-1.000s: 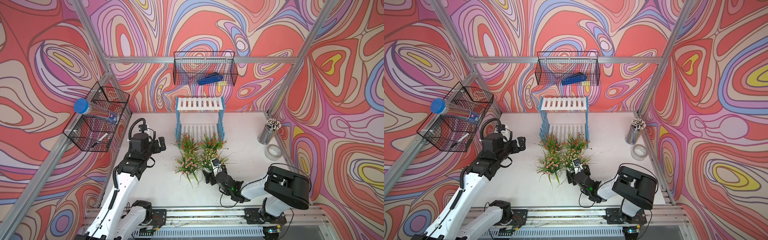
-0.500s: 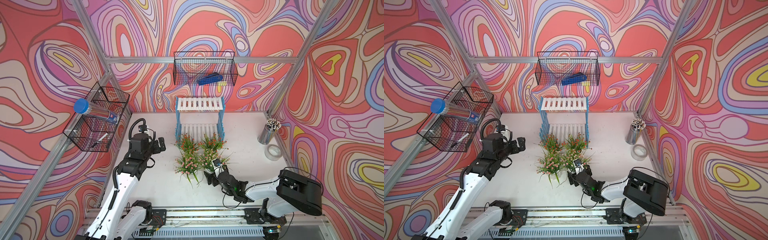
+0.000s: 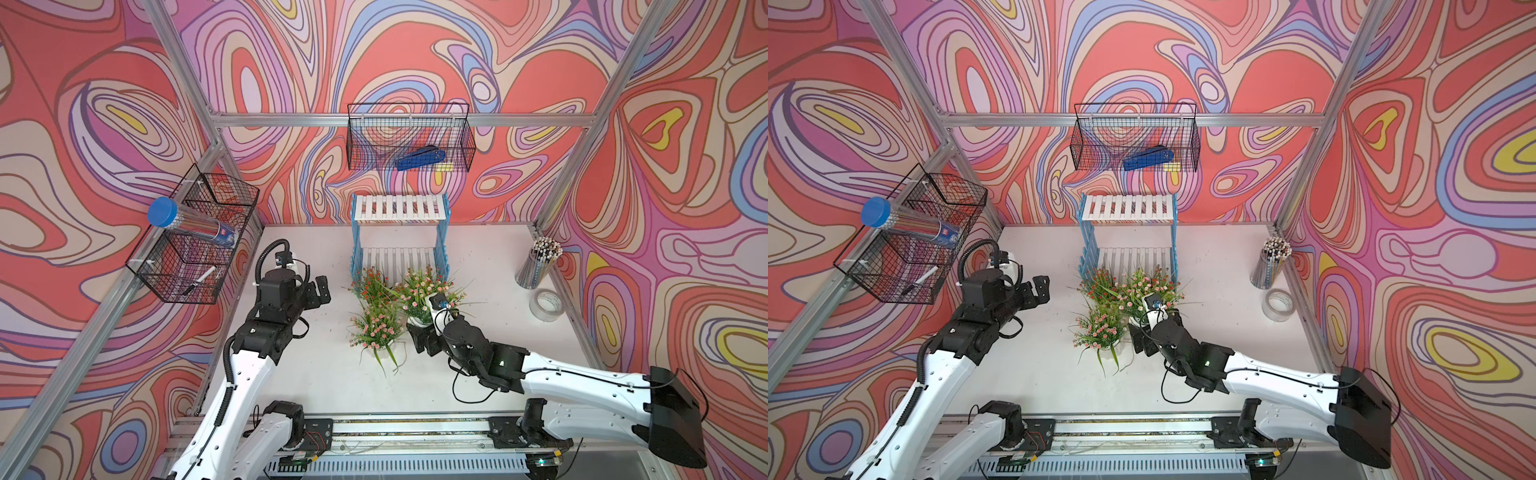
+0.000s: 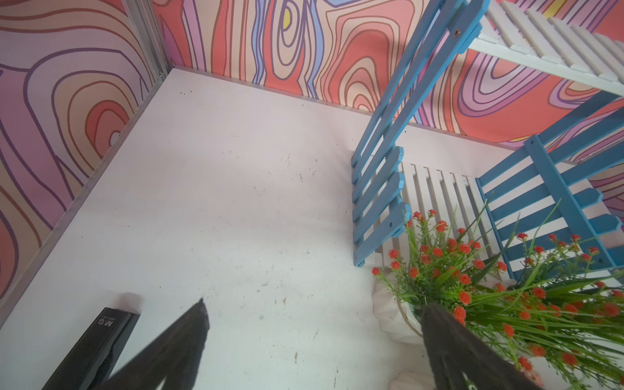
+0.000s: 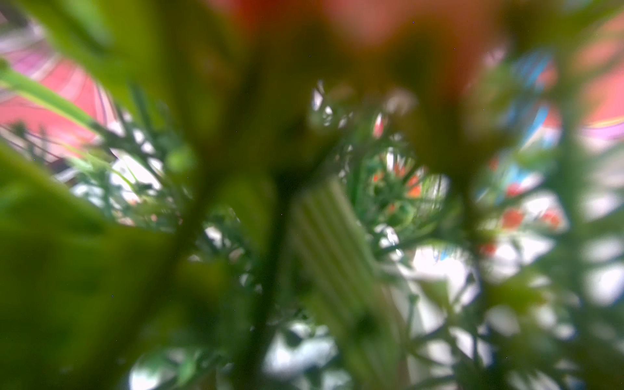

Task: Place the baby's breath potted plants on the rack by color
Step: Pick up the baby's breath potted plant from the center of the board, then place the baby's breath potted plant on the rack, then pick up the baby's breath potted plant from the center of the board.

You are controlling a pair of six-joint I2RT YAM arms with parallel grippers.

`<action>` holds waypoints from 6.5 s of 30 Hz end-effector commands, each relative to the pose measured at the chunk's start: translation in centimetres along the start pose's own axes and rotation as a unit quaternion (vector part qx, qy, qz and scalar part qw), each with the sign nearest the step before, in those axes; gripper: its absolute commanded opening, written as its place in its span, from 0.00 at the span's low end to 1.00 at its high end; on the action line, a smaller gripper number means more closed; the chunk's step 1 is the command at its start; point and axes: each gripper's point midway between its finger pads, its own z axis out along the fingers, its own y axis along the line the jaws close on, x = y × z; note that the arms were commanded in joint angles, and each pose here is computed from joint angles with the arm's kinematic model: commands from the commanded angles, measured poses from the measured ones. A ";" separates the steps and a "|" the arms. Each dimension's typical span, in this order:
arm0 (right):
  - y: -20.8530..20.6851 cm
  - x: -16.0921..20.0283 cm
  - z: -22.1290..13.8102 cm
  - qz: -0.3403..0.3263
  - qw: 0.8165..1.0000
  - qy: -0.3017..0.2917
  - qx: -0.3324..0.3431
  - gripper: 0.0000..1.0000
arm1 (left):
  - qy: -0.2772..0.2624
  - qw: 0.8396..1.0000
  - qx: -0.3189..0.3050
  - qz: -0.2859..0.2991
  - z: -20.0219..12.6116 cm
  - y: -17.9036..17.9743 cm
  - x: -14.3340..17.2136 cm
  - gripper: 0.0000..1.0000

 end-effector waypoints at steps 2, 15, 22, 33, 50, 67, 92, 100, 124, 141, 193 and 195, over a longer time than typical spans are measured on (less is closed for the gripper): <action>-0.2 -4.3 -1.6 -0.016 1.000 -0.002 0.009 0.55 | -0.002 1.000 -0.004 0.008 -0.8 0.1 -0.2 1.00; -2.3 -20.1 3.8 -0.034 0.999 -0.033 0.000 0.51 | 0.011 1.000 0.019 0.020 -1.8 -0.8 -0.5 1.00; -6.9 -26.3 7.6 -0.014 0.998 -0.058 0.016 0.50 | 0.006 1.000 0.026 0.016 -2.2 -1.1 -0.9 1.00; -12.4 -27.7 12.0 -0.007 0.998 -0.052 0.044 0.50 | 0.006 0.999 0.034 0.017 -2.4 -1.3 -0.8 1.00; -16.7 -26.0 15.7 0.008 0.996 -0.041 0.076 0.48 | 0.010 0.999 0.036 0.016 -2.0 -1.3 -0.4 1.00; -17.3 -24.9 16.9 0.016 0.997 -0.029 0.072 0.98 | 0.018 0.999 0.044 0.012 -1.9 -1.7 -0.3 1.00; -15.0 -23.5 5.9 0.022 0.996 -0.072 0.042 0.98 | 0.112 0.989 0.090 0.020 -1.0 -3.1 3.6 1.00; -13.4 -18.2 2.4 0.045 0.997 -0.055 0.011 0.98 | 0.181 0.980 0.074 0.045 -2.0 -3.3 9.8 1.00; -13.2 -15.1 1.8 0.043 0.998 -0.049 0.007 0.98 | 0.197 0.964 0.140 0.107 -2.8 -10.7 25.6 1.00; -13.0 -13.7 1.8 0.051 0.998 -0.033 0.002 0.98 | 0.031 0.954 0.216 0.207 -0.1 -14.4 24.0 1.00; -12.9 -10.7 3.2 0.064 0.998 0.005 -0.003 0.98 | -0.039 0.943 0.261 0.200 4.6 -15.2 21.6 0.69; -12.8 -10.7 3.0 0.065 0.998 0.003 -0.004 0.98 | -0.035 0.943 0.261 0.201 4.1 -15.0 21.5 0.69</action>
